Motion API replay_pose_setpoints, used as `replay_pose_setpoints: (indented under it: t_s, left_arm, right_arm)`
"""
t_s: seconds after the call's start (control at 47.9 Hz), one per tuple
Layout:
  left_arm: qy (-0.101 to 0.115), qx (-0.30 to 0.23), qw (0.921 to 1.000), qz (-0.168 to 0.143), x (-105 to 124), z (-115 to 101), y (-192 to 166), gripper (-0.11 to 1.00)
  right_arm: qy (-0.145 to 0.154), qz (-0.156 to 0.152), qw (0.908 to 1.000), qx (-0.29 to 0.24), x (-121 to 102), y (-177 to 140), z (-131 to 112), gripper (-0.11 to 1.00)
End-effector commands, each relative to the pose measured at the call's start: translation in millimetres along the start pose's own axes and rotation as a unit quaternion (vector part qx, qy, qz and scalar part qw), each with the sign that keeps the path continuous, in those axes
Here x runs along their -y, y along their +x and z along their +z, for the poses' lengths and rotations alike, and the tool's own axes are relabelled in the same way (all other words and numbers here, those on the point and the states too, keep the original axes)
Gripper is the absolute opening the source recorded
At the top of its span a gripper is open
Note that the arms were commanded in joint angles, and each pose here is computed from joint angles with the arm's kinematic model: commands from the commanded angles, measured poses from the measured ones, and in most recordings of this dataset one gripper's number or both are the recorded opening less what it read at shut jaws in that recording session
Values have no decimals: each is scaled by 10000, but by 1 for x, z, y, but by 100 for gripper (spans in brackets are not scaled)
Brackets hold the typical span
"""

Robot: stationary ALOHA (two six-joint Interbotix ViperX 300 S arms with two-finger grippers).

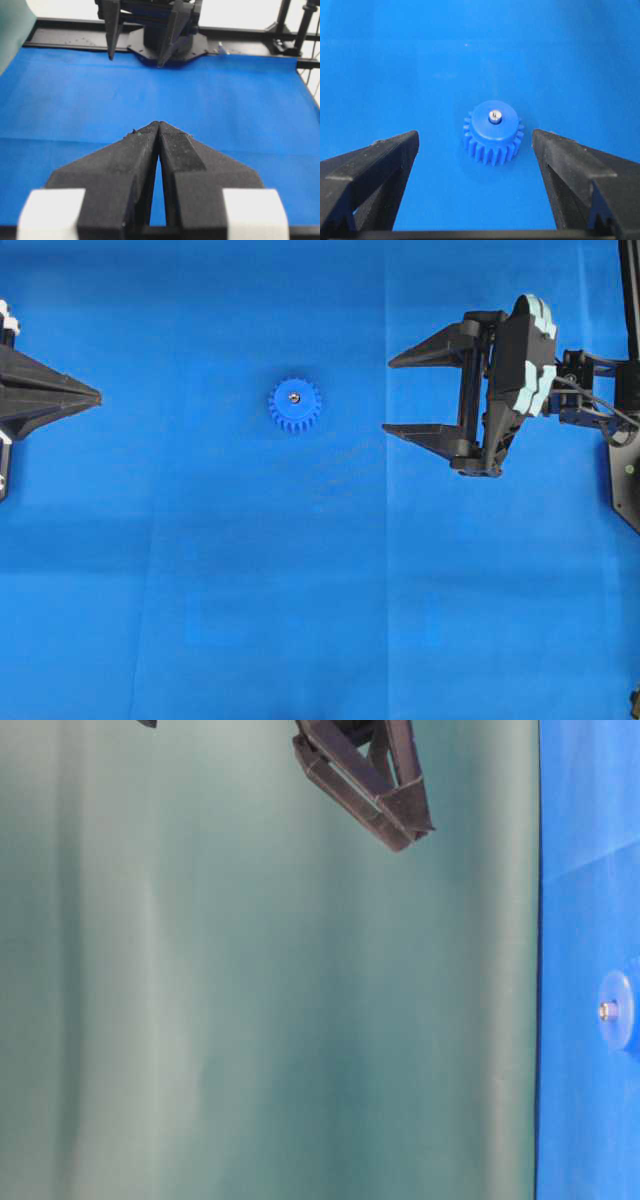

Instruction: Insert the shaft placed at a random location into the center hole of the small gear at another random location.

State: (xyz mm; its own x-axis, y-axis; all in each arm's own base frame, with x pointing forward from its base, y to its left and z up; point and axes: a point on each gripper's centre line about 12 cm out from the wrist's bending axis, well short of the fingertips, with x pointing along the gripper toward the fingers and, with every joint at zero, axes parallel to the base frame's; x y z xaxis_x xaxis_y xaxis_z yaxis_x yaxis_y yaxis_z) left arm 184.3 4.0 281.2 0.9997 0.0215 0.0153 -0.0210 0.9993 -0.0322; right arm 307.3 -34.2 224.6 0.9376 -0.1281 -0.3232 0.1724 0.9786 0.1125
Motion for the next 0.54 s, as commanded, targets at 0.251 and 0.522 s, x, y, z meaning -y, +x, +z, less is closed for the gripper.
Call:
replay_pose_setpoints:
  t_s: [0.251, 0.522]
  left_arm:
    - [0, 69, 10000, 12, 0, 5, 1, 0]
    - [0, 8, 10000, 14, 0, 3, 1, 0]
  right_arm:
    - [-11, 37, 9999, 96, -2, -1, 7, 83]
    - [4, 35, 9999, 96, -2, 0, 7, 83]
